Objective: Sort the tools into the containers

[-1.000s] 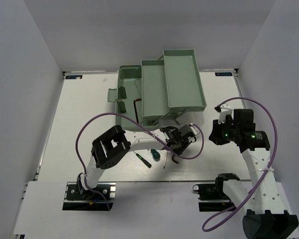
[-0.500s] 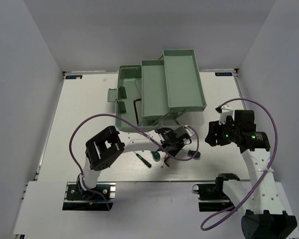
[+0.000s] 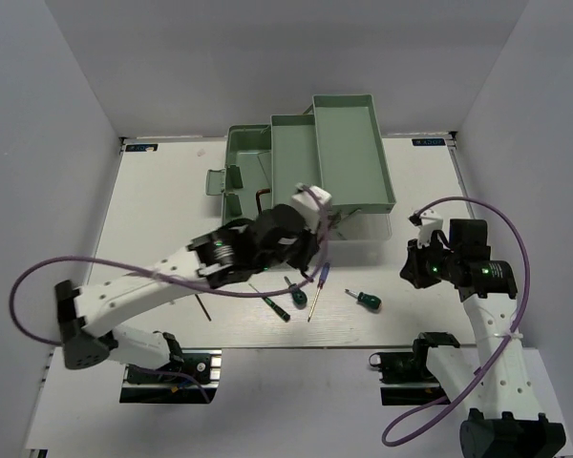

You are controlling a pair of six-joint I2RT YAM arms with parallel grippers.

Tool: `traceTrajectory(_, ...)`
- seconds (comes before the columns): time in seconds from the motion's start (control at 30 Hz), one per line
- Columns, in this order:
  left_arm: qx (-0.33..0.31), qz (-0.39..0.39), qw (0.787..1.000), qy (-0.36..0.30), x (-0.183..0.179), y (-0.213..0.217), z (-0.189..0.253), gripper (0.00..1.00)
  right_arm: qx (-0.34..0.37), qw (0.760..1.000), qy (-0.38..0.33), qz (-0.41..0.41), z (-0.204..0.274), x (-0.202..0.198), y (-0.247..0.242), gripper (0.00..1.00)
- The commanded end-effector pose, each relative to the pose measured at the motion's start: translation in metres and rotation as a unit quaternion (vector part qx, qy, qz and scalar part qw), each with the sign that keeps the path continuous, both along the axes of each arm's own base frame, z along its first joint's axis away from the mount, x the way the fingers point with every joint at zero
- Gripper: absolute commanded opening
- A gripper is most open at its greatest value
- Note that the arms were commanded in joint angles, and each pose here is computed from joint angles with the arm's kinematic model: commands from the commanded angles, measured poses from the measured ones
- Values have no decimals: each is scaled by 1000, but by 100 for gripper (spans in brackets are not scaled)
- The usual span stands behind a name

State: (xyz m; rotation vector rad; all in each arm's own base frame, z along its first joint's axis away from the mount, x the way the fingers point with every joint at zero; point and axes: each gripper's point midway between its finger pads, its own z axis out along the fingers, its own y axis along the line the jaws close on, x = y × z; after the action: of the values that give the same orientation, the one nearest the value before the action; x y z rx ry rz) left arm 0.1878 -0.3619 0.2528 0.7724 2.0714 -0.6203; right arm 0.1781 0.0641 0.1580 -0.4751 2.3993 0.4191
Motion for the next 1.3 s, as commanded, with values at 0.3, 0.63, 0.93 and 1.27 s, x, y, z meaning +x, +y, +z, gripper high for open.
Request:
traceTrajectory(0.3, -26, 301, 945, -127, 88, 148, 77, 0, 99, 955, -38, 277, 13, -59, 55, 52)
traceTrajectory(0.63, 19, 334, 942, -41, 200, 162, -3, 0, 137, 921, -47, 361, 36, -88, 69, 47)
traceTrajectory(0.93, 56, 310, 949, 17, 232, 155, -38, 59, 142, 917, -59, 367, 35, -83, 73, 54)
traceTrajectory(1.27, 3, 435, 894, 111, 113, 224, -18, 71, 32, 958, -19, 283, -2, -28, 57, 25)
